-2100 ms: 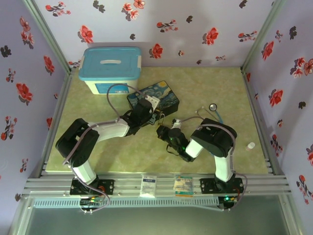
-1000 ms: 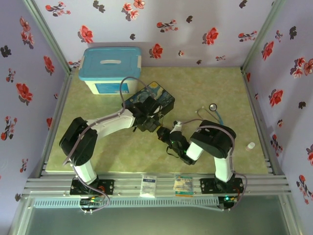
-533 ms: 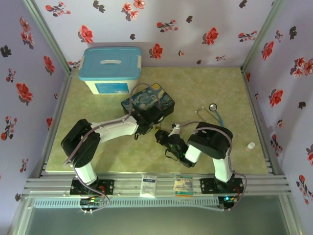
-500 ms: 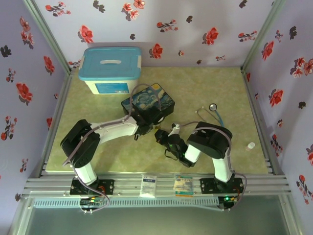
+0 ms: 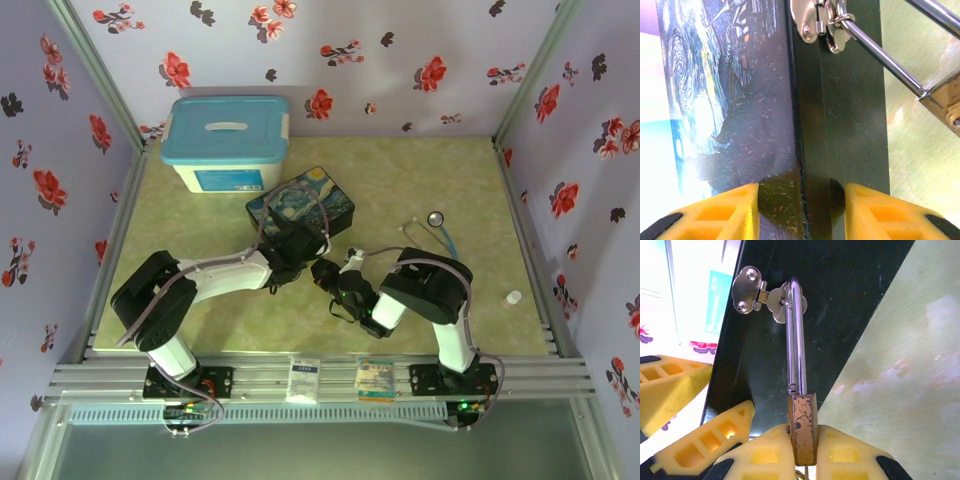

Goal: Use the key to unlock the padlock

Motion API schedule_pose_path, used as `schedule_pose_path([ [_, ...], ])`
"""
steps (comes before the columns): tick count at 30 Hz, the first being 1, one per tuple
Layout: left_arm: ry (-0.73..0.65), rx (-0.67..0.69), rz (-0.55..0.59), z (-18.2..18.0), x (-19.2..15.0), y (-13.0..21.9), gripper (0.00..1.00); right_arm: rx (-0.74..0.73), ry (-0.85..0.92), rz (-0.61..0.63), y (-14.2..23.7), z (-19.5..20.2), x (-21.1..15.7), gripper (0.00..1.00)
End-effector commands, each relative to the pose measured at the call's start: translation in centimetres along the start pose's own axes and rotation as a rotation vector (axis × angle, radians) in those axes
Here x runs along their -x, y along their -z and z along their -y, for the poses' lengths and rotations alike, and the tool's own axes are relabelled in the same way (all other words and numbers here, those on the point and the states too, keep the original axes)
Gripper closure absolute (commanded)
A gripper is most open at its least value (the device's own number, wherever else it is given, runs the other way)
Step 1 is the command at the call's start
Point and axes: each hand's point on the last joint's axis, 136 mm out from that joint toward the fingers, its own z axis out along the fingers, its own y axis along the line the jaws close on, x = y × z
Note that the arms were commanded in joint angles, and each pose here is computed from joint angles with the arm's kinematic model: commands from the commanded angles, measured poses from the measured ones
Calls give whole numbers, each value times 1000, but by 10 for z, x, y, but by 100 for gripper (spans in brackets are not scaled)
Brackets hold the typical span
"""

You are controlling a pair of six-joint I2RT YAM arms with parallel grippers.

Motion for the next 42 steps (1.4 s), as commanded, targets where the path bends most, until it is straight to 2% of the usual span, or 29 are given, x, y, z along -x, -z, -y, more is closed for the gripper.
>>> schedule_pose_path([
  [1,-161,-234,-94,59,-43,-10,58,14,-122,179,-7,-5,31,100],
  [4,-168,-232,-99,59,-44,-11,59,18,-173,161,-20,-3,24,100],
  [8,-189,-230,-103,63,-51,-12,64,115,-91,90,-29,-41,15,100],
  [10,-212,-229,-95,65,-54,-12,65,128,-86,77,-29,-46,12,100],
  [16,-212,-230,-88,66,-59,-8,68,-7,-111,279,-15,-2,45,100],
  [23,-195,-231,-79,67,-61,-8,72,92,-70,214,-34,-37,54,100],
  [25,-199,-238,-84,70,-63,-8,72,120,-63,213,-33,-49,61,100],
  [28,-199,-242,-87,72,-65,-9,72,201,55,176,-23,-84,58,100],
  [29,-200,-242,-87,72,-65,-10,72,193,71,191,-18,-85,57,100],
  [33,-196,-235,-81,70,-64,-10,76,65,-12,266,-8,-36,64,100],
  [37,-195,-234,-83,71,-67,-9,77,-1,-173,259,-9,3,64,100],
  [42,-205,-234,-76,72,-69,-8,78,37,-267,246,-15,-7,61,100],
])
